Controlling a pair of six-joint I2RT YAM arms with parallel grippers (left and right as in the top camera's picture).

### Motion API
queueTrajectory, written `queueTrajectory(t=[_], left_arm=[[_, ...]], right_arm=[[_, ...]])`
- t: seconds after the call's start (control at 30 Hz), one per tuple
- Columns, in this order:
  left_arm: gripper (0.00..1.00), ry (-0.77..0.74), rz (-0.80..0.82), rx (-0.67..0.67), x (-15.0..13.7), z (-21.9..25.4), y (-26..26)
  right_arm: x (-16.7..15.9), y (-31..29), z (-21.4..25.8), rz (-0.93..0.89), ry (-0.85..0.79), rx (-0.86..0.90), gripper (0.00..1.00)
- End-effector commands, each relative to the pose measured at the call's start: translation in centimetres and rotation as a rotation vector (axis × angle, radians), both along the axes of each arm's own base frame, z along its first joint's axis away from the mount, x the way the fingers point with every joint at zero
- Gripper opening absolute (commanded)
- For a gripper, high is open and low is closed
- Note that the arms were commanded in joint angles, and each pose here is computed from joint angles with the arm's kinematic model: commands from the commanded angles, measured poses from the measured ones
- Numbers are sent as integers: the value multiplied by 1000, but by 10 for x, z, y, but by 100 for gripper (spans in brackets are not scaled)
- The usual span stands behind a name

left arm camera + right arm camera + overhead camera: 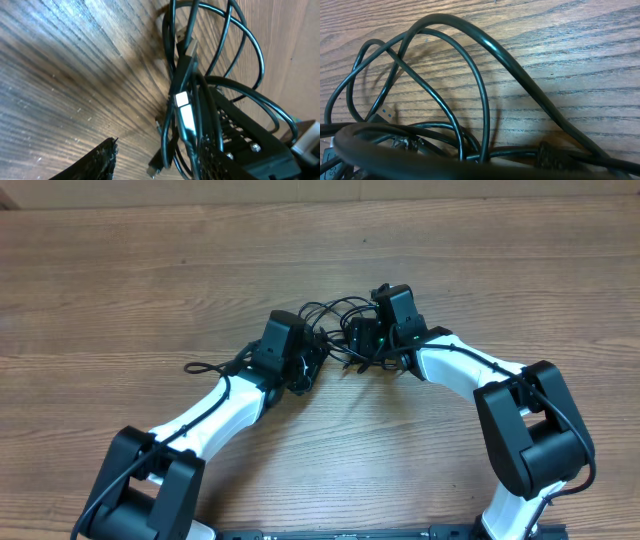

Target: Untangle cables

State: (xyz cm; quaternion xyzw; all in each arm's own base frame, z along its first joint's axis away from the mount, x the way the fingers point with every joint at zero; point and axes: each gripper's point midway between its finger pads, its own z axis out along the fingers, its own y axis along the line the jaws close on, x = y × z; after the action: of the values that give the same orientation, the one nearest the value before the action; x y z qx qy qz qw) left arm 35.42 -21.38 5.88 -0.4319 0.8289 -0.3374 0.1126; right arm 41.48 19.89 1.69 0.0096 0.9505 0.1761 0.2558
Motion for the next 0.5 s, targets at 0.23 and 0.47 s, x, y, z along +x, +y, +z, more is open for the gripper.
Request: queueTrajectory(t=[0.23, 0.47], left_arm=[[50, -32, 7, -24, 17, -13, -11], [8, -3, 7, -62, 16, -31, -26]], right_arm=[[1, 0, -7, -3, 22, 3, 75], [-1, -1, -9, -3, 34, -3, 75]])
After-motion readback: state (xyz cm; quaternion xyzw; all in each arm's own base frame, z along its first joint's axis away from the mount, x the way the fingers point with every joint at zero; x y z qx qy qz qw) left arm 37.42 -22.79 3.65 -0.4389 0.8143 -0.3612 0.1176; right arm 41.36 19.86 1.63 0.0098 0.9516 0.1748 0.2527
